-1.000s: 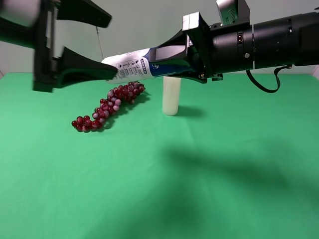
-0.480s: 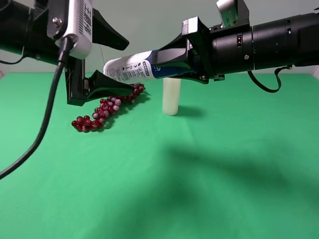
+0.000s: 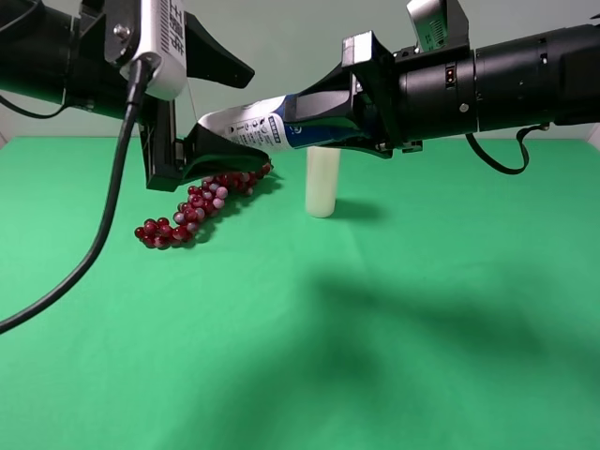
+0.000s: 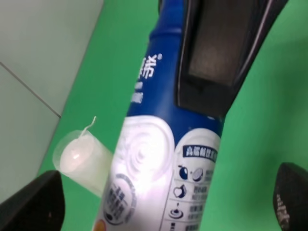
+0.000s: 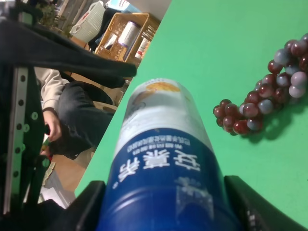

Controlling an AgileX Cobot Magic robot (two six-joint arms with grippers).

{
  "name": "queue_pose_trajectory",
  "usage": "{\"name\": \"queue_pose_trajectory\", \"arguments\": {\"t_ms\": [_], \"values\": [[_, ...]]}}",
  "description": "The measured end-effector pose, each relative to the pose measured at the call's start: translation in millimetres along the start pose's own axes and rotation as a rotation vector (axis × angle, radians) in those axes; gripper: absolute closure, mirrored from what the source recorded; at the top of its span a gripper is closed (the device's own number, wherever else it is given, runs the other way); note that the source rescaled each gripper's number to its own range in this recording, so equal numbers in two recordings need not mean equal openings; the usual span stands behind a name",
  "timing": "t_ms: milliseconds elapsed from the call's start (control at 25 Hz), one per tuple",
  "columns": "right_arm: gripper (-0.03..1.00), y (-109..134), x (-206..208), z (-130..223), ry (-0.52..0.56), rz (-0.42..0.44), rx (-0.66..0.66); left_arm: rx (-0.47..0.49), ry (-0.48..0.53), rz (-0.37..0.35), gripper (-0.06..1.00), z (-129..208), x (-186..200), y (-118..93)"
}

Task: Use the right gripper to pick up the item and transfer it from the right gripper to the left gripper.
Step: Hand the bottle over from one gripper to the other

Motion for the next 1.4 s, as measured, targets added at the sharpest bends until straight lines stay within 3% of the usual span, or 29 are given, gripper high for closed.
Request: {"name": "queue_pose_trajectory", "arguments": {"t_ms": [400, 680, 960, 1400], "values": [[0.95, 0, 0, 0, 0.000, 0.000, 0.000, -0.003, 0.005, -0.010, 0.13, 1, 0, 2], [0.95, 0, 0, 0, 0.001, 0.000, 0.001, 0.026, 0.033, 0.030, 0.13, 19, -21, -3], [0.95, 0, 0, 1, 0.004, 0.003, 0.006, 0.062, -0.036, -0.010, 0.13, 13, -30, 5], [0.95, -1, 0, 1, 0.008, 0.005, 0.012, 0.093, -0.028, 0.039, 0.13, 25, -45, -3]]}}
Point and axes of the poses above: a point on each arm's last joint axis where the gripper is mounted, x pointing back along that axis away from the gripper, y along the wrist's bending axis when the last joint is at zero, z = x × y, the point moved 8 cm from there along -x, pointing out along that axis toward the gripper
